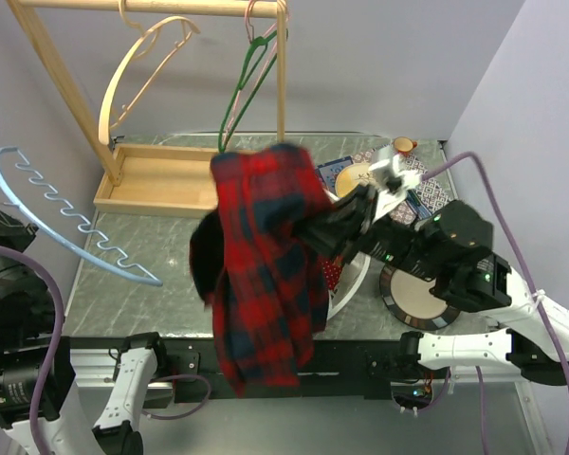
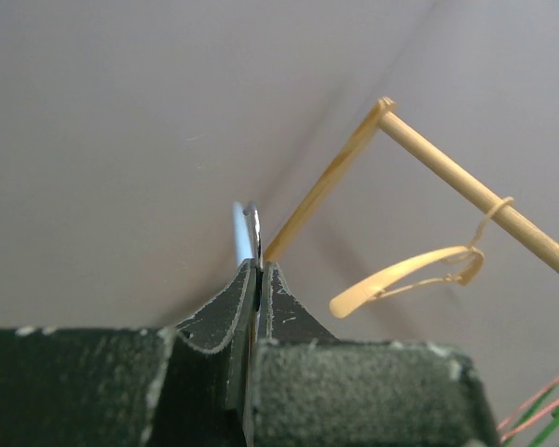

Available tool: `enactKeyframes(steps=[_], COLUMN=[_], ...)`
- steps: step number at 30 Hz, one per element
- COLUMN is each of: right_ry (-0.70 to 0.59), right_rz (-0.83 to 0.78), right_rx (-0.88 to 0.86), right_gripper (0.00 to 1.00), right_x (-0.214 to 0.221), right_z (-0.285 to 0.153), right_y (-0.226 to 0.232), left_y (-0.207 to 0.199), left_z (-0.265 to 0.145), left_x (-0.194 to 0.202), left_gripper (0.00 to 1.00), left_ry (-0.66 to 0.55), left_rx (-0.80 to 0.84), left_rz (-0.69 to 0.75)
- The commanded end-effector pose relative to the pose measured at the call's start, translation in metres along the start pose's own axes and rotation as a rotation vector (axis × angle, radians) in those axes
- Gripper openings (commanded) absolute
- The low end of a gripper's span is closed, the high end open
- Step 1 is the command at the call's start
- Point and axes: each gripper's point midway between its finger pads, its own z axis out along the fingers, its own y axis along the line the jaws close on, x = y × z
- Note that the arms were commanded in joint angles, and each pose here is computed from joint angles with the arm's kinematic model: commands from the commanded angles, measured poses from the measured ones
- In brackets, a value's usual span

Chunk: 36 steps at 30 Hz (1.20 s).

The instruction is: Remove the skirt from the hanger

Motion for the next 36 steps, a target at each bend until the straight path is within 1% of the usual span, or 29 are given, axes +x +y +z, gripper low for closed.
enactKeyframes(steps=[1, 2, 3, 5, 8, 9, 10, 11, 12, 13, 14, 15, 16, 17, 18, 19, 20, 22, 23, 24, 26, 28, 31, 36], right_ry=[-0.374, -0.377, -0.403, -0.386, -0.347, -0.287, -0.305, -0.289, -0.217, -0.21, -0.174, -0.091, -0.07, -0.028, 0.036, 0.054, 0.117, 0.175, 0.184, 0.169, 0.163, 0.115, 0.055, -0.02], right_rz=[-0.026, -0.055, -0.059, -0.092, -0.099, -0.105, -0.069, -0.051, -0.041, 0.034, 0.063, 0.082, 0.17, 0.209, 0.24, 0.307, 0.345, 0.387, 0.392, 0.394, 0.4, 0.424, 0.477, 0.59], right_rx=[0.222, 0.263, 0.328, 0.399, 0.479, 0.503, 0.517, 0.529, 0.55, 0.536, 0.538, 0.556, 0.564, 0.544, 0.554, 0.526, 0.442, 0.383, 0.35, 0.3, 0.238, 0.152, 0.061, -0.075], right_gripper=[0.0, 0.0, 0.0, 0.0, 0.0, 0.0, 0.0, 0.0, 0.0, 0.0, 0.0, 0.0, 0.0, 0.0, 0.0, 0.0, 0.0, 0.0, 0.0, 0.0, 0.0, 0.0, 0.0, 0.0], right_x=[-0.114, -0.114, -0.124, -0.119, -0.098, -0.068, -0.062, -0.048, -0.006, 0.011, 0.033, 0.078, 0.101, 0.124, 0.16, 0.178, 0.195, 0.212, 0.21, 0.195, 0.183, 0.155, 0.127, 0.102], right_z=[-0.009, -0.001, -0.003, 0.005, 0.01, 0.016, 0.01, 0.01, 0.014, 0.015, 0.017, 0.017, 0.019, 0.021, 0.019, 0.027, 0.033, 0.044, 0.05, 0.059, 0.069, 0.077, 0.078, 0.064], right_y=[-0.028, -0.036, -0.046, -0.061, -0.08, -0.091, -0.095, -0.101, -0.113, -0.113, -0.12, -0.13, -0.133, -0.133, -0.141, -0.14, -0.129, -0.128, -0.124, -0.115, -0.103, -0.085, -0.065, -0.041], left_y=[-0.027, -0.031, -0.034, -0.047, -0.056, -0.06, -0.061, -0.065, -0.066, -0.067, -0.066, -0.065, -0.065, -0.064, -0.062, -0.061, -0.061, -0.06, -0.059, -0.059, -0.058, -0.057, -0.056, -0.053], left_z=[-0.008, -0.01, -0.014, -0.017, -0.02, -0.019, -0.018, -0.019, -0.017, -0.017, -0.018, -0.016, -0.017, -0.018, -0.017, -0.016, -0.016, -0.014, -0.013, -0.011, -0.01, -0.009, -0.008, -0.009], left_x=[-0.007, -0.004, -0.006, 0.006, 0.015, 0.02, 0.028, 0.034, 0.044, 0.046, 0.049, 0.058, 0.06, 0.059, 0.066, 0.068, 0.068, 0.078, 0.08, 0.083, 0.084, 0.085, 0.087, 0.095], left_gripper=[0.01, 0.01, 0.01, 0.01, 0.01, 0.01, 0.01, 0.01, 0.01, 0.01, 0.01, 0.01, 0.01, 0.01, 0.01, 0.01, 0.01, 0.01, 0.01, 0.01, 0.01, 0.01, 0.01, 0.01], left_ry=[-0.022, -0.018, -0.023, 0.005, 0.043, 0.062, 0.086, 0.106, 0.129, 0.13, 0.13, 0.146, 0.145, 0.133, 0.143, 0.145, 0.137, 0.156, 0.156, 0.155, 0.15, 0.149, 0.146, 0.161], left_rx=[0.172, 0.201, 0.236, 0.324, 0.382, 0.401, 0.41, 0.44, 0.446, 0.454, 0.459, 0.463, 0.467, 0.47, 0.468, 0.465, 0.467, 0.469, 0.464, 0.462, 0.46, 0.454, 0.453, 0.456], left_rz=[-0.013, -0.002, 0.002, 0.037, 0.048, 0.057, 0.065, 0.07, 0.078, 0.074, 0.074, 0.08, 0.084, 0.082, 0.088, 0.09, 0.084, 0.079, 0.077, 0.074, 0.075, 0.084, 0.087, 0.093])
